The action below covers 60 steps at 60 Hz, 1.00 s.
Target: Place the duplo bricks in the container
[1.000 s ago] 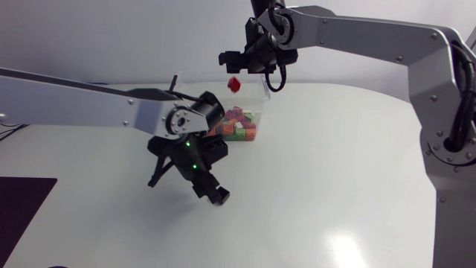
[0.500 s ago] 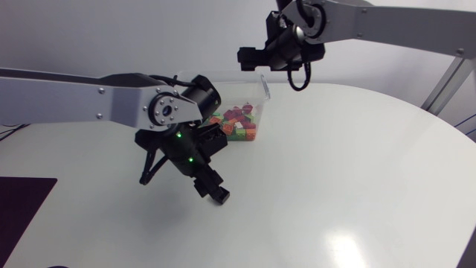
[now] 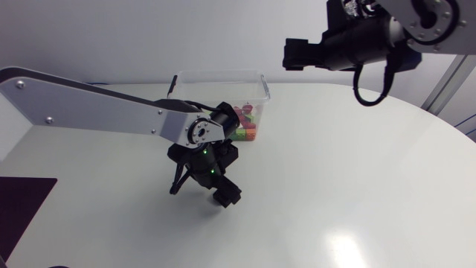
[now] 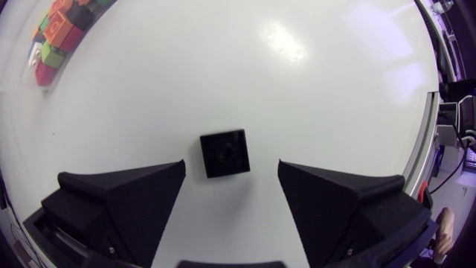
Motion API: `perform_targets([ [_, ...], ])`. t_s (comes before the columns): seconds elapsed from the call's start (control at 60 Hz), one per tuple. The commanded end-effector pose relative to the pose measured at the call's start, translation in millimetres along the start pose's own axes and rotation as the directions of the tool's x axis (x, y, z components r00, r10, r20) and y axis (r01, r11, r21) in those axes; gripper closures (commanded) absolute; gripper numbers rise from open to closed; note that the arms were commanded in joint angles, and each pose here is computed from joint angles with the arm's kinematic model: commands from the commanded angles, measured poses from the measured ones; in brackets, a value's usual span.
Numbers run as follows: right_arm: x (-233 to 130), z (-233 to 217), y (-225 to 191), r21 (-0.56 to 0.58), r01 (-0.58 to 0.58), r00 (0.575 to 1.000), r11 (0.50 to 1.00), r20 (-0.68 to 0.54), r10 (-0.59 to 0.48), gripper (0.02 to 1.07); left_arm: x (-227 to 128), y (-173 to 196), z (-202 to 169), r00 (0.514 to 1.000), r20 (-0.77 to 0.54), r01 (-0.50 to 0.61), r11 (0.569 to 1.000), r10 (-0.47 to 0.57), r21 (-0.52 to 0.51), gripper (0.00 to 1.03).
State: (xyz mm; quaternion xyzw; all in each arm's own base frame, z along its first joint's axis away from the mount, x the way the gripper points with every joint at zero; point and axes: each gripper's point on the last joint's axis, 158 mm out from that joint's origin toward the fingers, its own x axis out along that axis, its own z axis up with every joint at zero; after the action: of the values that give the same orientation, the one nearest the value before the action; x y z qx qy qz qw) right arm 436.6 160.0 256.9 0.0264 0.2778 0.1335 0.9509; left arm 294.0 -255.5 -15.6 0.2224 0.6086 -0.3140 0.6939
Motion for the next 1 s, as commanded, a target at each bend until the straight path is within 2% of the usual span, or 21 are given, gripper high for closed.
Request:
perform_targets([
  [0.0,-17.0,-3.4,-10.2,-0.011,0.014,1.0,1.0,0.022,-0.014,0.06,5.7,-1.9,9.8,1.0,0.007,-0.011,1.0,0.011,-0.028,0.16],
  [0.217,-52.8,-13.4,-40.3,0.01,0.047,0.998,0.999,0.047,-0.047,0.06,15.4,0.6,11.5,0.998,-0.011,-0.063,0.997,0.063,-0.032,0.26],
  [0.267,-59.5,-18.4,-44.5,0.013,0.047,0.998,0.999,0.049,-0.048,0.06,18.2,3.5,11.0,0.998,-0.015,-0.068,0.997,0.068,-0.043,0.32],
  [0.367,-73.0,-30.3,-50.9,0.014,0.055,0.997,0.998,0.056,-0.055,0.06,23.6,7.4,7.1,0.997,-0.033,-0.078,0.996,0.076,-0.054,0.49],
  [0.417,-77.4,-40.4,-54.8,0.009,0.062,0.997,0.998,0.05,-0.063,0.06,23.9,8.7,8.3,0.997,-0.027,-0.079,0.995,0.077,-0.06,0.62],
  [0.567,-87.6,-63.6,-61.1,-0.012,0.073,0.994,0.997,0.082,-0.072,0.06,22.0,10.5,9.8,0.996,-0.012,-0.085,0.994,0.085,-0.061,0.65],
  [0.683,-93.4,-75.8,-67.5,-0.026,0.091,0.99,0.996,0.106,-0.088,0.06,7.4,13.4,15.4,0.996,0.029,-0.088,0.994,0.09,-0.065,0.65],
  [0.867,-106.3,-89.4,-85.5,-0.048,0.146,0.976,0.988,0.168,-0.136,0.06,-46.5,36.1,26.1,0.983,0.135,-0.112,0.987,0.128,-0.118,0.65],
  [0.983,-109.4,-101.8,-96.3,-0.055,0.181,0.969,0.982,0.18,-0.168,0.06,-97.5,56.0,43.5,0.952,0.248,-0.15,0.978,0.182,-0.142,0.65],
])
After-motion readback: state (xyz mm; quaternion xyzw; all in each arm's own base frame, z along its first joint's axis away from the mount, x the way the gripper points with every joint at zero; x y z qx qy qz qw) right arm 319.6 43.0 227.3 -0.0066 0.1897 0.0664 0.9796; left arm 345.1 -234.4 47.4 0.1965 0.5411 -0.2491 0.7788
